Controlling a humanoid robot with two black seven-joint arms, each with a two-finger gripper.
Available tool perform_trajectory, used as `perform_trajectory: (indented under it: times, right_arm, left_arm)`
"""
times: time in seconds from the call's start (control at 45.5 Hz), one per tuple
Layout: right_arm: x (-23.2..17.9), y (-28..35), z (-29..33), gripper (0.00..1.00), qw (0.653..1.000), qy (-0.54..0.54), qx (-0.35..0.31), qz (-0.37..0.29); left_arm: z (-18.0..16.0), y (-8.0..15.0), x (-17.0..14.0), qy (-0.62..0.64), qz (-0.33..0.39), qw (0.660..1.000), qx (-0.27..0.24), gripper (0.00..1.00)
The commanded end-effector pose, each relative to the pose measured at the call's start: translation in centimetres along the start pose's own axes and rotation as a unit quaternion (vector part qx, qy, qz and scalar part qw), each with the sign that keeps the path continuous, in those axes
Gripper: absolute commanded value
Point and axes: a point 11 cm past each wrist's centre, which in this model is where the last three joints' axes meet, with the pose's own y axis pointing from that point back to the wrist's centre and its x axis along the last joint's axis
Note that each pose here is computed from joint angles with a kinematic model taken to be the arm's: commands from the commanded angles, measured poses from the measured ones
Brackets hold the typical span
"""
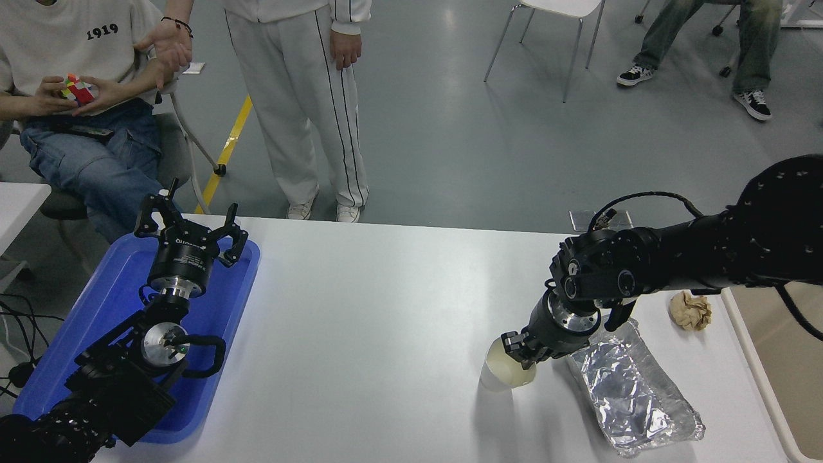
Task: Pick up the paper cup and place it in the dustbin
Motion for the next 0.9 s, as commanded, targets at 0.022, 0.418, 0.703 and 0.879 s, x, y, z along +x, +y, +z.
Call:
perform_trajectory:
  times: [0.022,0.418,0.703,0.879]
  right_arm:
    - [0.9,4.9,2.1,0.00,0.999,-0.019,-0.008,-0.025]
    - [2.2,19.3,5.0,0.00,0.998,-0.031,-0.043,0.043]
    - [2.9,25.3,3.7,0.00,0.993,-0.015,-0.051,0.107]
    - [2.2,26.8,2.9,0.00,0.992,-0.004,-0.055,0.116]
  left_arm:
    - [0.0,0.0,0.0,0.000,0.000,1.000,0.000,1.00]
    - [0.0,0.0,0.0,0.000,0.000,1.000,0.000,1.00]
    - [0.0,0.0,0.0,0.000,0.000,1.000,0.000,1.00]
    - [0.0,0.0,0.0,0.000,0.000,1.000,0.000,1.00]
